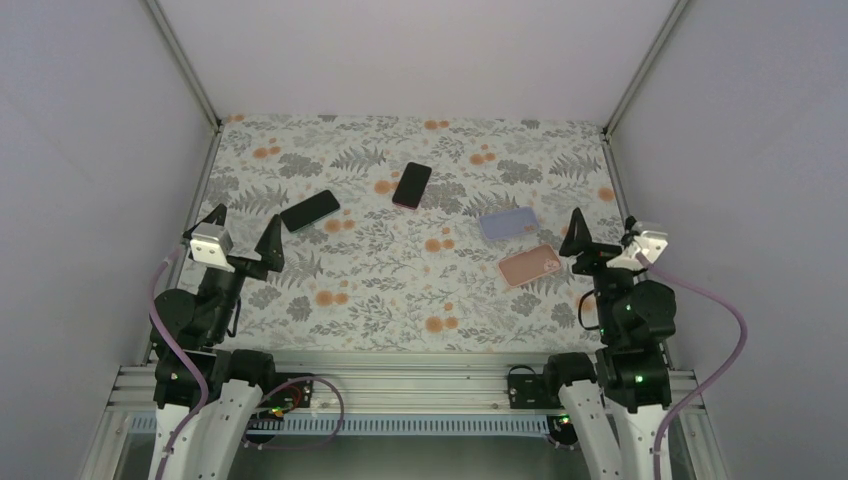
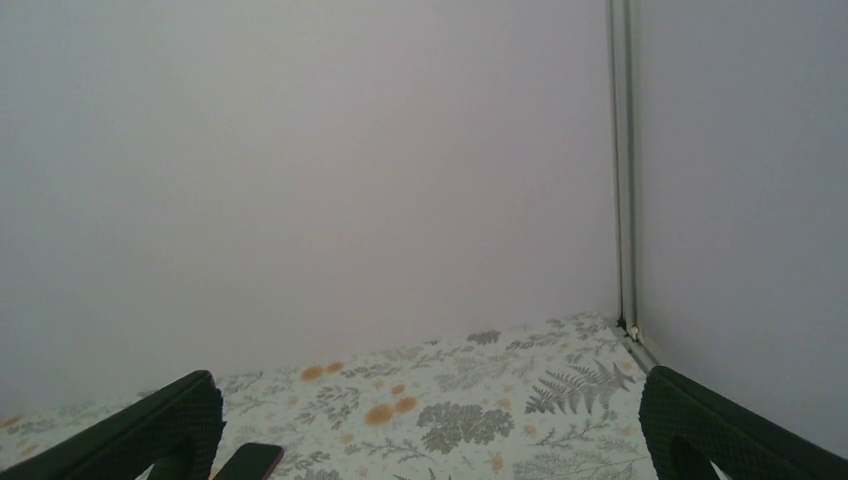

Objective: Put the phone into the phone case

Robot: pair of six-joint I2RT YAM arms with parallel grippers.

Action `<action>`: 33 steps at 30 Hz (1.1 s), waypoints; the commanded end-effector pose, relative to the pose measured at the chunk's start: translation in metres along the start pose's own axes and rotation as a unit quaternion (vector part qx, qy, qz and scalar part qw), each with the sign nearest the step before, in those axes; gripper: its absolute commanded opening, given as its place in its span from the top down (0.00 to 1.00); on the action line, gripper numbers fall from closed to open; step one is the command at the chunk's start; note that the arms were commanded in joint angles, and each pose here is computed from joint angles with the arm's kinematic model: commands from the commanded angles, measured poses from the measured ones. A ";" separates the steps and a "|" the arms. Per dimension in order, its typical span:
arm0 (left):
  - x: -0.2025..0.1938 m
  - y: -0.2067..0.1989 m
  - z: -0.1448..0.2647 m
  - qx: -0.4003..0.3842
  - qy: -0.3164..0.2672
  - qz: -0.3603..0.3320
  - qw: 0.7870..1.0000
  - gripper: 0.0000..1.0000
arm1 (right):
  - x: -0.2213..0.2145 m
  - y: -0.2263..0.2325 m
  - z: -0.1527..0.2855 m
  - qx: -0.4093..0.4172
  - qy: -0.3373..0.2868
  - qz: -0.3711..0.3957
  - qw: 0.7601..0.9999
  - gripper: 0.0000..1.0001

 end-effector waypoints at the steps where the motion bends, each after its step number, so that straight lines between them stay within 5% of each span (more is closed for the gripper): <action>1: 0.002 -0.001 0.001 -0.003 -0.010 -0.006 1.000 0.00 | -0.007 0.006 -0.016 0.009 0.042 -0.015 0.999 0.01; 14: 0.003 -0.001 0.004 0.000 -0.012 -0.006 1.000 0.00 | -0.101 -0.007 -0.113 -0.043 0.206 -0.058 0.976 0.01; 33: 0.005 -0.001 0.006 0.000 -0.021 -0.007 1.000 0.00 | -0.235 -0.026 -0.211 -0.146 0.355 -0.020 0.923 0.06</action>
Point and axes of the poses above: each gripper's point midway between its finger pads, its own z axis back along the fingers, its own y axis along the line the jaws close on, x = y × z, the point moved 6 cm from there along z, back along the fingers, and after that the axes turned 12 degrees about -z, right-handed, at the moved point
